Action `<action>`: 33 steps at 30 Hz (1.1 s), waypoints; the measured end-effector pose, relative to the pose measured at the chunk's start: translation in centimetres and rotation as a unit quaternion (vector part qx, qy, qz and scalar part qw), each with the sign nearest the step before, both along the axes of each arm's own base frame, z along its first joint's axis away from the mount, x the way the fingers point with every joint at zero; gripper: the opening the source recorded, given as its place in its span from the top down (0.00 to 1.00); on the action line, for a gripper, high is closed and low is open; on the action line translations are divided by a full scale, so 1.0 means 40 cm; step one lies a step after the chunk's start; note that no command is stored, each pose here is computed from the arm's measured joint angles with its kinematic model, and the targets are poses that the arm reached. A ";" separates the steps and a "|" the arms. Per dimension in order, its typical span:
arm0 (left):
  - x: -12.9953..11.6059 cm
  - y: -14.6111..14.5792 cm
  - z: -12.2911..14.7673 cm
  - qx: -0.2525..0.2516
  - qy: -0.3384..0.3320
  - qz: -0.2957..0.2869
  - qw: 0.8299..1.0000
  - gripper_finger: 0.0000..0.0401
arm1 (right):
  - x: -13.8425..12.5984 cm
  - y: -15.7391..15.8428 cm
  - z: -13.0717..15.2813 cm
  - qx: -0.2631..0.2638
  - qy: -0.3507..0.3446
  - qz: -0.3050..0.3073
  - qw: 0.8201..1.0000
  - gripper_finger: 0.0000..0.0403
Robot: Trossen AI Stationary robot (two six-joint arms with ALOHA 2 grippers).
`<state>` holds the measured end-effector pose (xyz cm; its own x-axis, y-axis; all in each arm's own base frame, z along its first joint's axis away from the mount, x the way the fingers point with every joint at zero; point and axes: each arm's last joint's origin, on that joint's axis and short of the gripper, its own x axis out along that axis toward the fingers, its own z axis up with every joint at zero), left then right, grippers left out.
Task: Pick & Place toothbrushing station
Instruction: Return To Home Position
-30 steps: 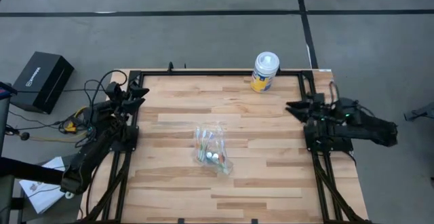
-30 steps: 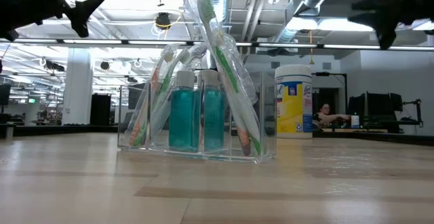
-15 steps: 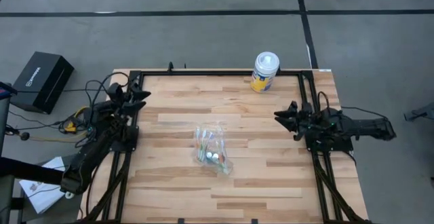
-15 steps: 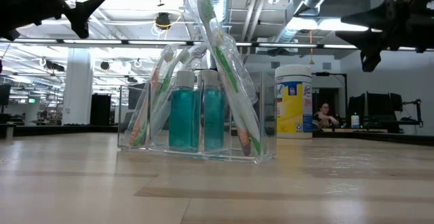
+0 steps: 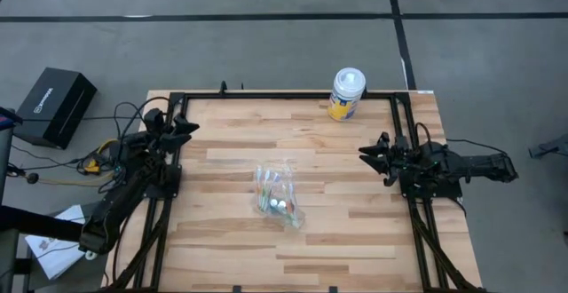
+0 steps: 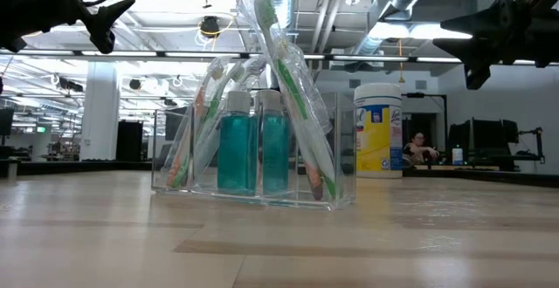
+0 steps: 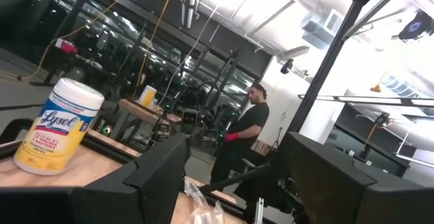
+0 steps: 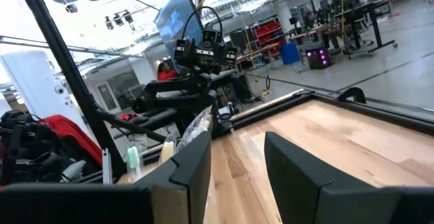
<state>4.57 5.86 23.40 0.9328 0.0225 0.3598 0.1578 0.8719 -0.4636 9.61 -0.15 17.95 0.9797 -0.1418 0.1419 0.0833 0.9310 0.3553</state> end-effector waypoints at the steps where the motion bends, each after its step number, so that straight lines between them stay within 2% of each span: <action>1: 0.000 0.000 0.000 0.000 0.000 0.000 1.000 0.38 | 0.000 0.000 0.000 0.000 -0.001 0.000 1.000 0.68; 10: 0.001 -0.012 -0.004 0.009 -0.005 -0.012 1.000 0.38 | 0.002 0.000 -0.013 -0.001 0.027 0.000 1.000 0.68; 13: 0.008 -0.024 -0.007 0.011 -0.010 -0.045 0.999 0.38 | 0.003 0.003 -0.026 0.011 0.051 0.014 0.999 0.68; 21: 0.012 -0.071 0.002 0.050 -0.031 -0.134 0.989 0.38 | 0.006 0.029 -0.037 0.006 0.076 0.125 0.989 0.68; 28: -0.002 -0.118 0.009 0.096 -0.063 -0.208 0.971 0.38 | 0.006 0.041 -0.038 0.004 0.080 0.148 0.986 0.68; 33: 0.000 -0.129 0.009 0.094 -0.068 -0.255 0.960 0.38 | 0.005 0.043 -0.038 0.004 0.080 0.152 0.985 0.68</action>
